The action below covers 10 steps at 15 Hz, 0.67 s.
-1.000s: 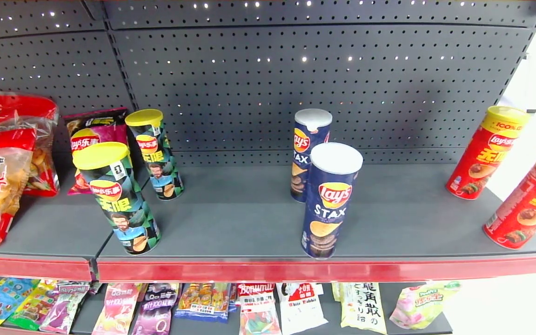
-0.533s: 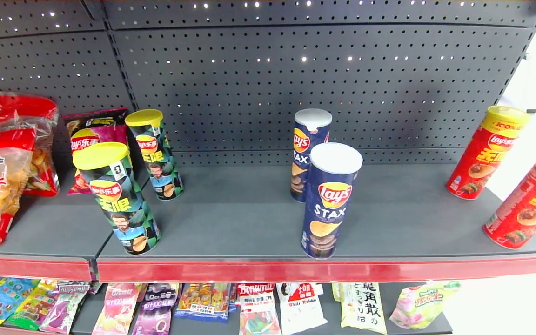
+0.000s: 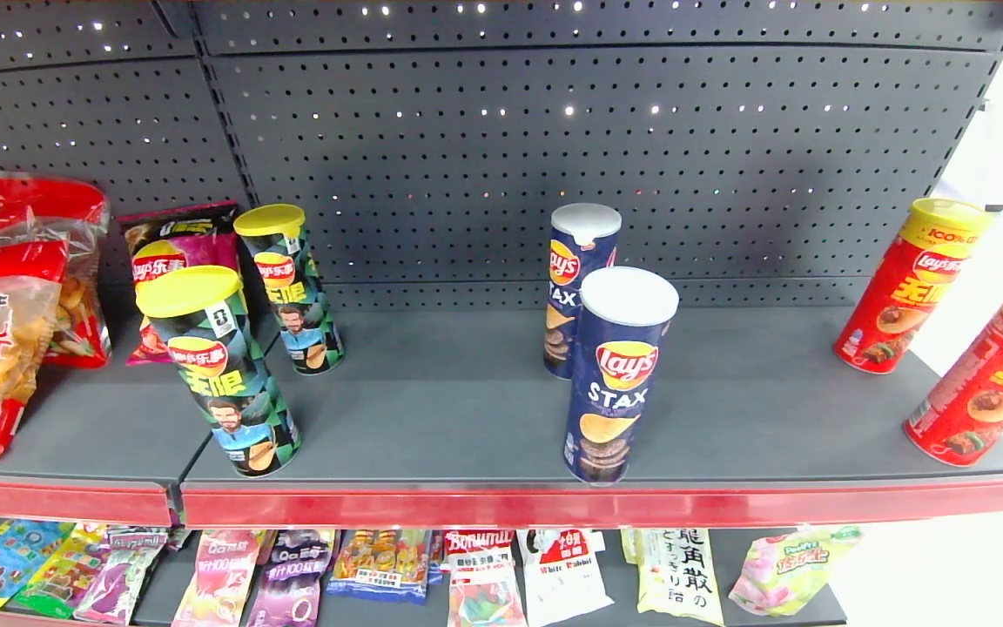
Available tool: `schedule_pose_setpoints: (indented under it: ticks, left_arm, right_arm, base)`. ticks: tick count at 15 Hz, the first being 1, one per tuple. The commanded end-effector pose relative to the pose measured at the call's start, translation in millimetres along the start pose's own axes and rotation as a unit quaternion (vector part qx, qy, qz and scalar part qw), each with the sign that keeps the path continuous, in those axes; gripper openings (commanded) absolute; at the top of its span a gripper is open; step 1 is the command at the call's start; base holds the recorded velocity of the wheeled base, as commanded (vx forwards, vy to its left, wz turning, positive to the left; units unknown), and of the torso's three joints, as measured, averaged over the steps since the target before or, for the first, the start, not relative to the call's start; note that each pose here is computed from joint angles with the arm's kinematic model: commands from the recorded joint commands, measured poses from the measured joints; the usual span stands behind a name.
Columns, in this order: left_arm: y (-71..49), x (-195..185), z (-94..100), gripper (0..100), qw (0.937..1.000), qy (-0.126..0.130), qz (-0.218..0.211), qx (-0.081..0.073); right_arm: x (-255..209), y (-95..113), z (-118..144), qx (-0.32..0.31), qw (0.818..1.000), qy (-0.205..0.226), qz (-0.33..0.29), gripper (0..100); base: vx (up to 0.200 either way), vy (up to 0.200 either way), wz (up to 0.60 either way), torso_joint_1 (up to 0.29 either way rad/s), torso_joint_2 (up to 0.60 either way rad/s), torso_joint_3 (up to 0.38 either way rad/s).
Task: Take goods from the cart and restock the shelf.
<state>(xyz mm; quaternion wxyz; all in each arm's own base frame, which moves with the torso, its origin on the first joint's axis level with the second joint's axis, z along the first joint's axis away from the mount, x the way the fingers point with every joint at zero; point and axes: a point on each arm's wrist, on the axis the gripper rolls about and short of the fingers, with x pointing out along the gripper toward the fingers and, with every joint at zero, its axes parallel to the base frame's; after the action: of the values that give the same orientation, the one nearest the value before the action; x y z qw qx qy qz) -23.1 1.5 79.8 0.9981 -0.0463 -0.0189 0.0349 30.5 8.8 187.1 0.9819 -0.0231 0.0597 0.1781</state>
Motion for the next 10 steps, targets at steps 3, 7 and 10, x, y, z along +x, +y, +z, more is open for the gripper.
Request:
schedule_pose_setpoints:
  ticks: [3, 7, 10]
  left_arm:
    - [0.0, 0, -0.1, 100, 1.0, 0.0, 0.0, 0.0]
    - [0.0, 0, 0.3, 100, 1.0, -0.001, 0.0, 0.0]
    - [0.0, 0, 0.3, 100, 1.0, -0.001, 0.0, 0.0]
  right_arm:
    - [71, -4, 1, 0.016, 0.986, 0.149, 0.079, 100]
    - [132, -2, 6, 0.02, 0.968, 0.227, 0.106, 100]
    - [168, 7, -4, -0.003, 0.959, 0.275, 0.074, 100]
  base:
    - [0.0, 0.0, 0.0, 0.0, 0.0, 0.0]
    - [0.0, 0.0, 0.0, 0.0, 0.0, 0.0]
    - [0.0, 0.0, 0.0, 0.0, 0.0, 0.0]
